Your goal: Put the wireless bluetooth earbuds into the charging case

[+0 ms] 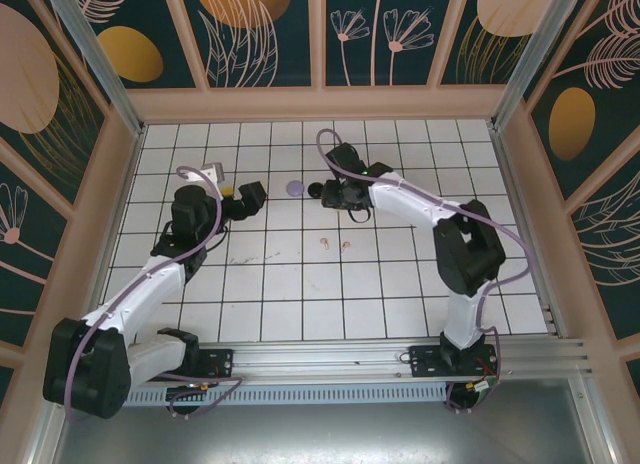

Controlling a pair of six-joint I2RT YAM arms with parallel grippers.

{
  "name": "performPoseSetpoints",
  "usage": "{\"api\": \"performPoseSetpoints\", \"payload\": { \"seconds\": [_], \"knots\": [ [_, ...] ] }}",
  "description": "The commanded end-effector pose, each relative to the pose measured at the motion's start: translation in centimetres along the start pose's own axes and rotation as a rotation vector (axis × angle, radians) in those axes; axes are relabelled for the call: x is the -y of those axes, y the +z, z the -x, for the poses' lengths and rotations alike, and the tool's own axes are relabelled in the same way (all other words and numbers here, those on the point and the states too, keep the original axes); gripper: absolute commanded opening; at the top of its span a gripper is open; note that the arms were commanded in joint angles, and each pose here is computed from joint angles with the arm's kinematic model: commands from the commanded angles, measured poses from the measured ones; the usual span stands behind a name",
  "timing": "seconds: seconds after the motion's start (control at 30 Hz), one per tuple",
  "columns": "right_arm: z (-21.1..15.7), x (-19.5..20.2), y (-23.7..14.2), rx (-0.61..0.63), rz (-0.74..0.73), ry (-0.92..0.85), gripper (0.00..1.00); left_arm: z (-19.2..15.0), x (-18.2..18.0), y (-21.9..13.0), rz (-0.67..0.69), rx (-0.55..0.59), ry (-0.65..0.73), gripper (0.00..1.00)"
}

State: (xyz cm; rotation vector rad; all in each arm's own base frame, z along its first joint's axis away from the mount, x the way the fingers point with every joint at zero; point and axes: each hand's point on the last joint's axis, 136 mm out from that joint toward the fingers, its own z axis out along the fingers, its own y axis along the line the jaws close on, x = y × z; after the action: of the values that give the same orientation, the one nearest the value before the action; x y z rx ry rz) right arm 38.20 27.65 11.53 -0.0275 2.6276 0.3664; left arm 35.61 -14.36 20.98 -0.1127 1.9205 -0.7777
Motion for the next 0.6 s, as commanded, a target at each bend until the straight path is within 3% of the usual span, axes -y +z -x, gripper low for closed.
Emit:
{"api": "performPoseSetpoints", "payload": {
  "seconds": [0.0,0.27,0.57],
  "knots": [
    [1.3,-1.4,-2.6,0.072,0.08,0.076,0.37,-0.2,2.3,0.6,-0.109,0.014,-0.014,0.99],
    [4.0,-3.6,-5.8,0.151,0.229,0.236,0.37,-2.3,5.4,2.6,-0.238,-0.017,-0.02,0.99],
    [5.6,-5.0,-7.2,0.177,0.357,0.46,0.37,-2.8,8.2,2.4,-0.42,0.011,-0.023,0.99]
  ]
}}
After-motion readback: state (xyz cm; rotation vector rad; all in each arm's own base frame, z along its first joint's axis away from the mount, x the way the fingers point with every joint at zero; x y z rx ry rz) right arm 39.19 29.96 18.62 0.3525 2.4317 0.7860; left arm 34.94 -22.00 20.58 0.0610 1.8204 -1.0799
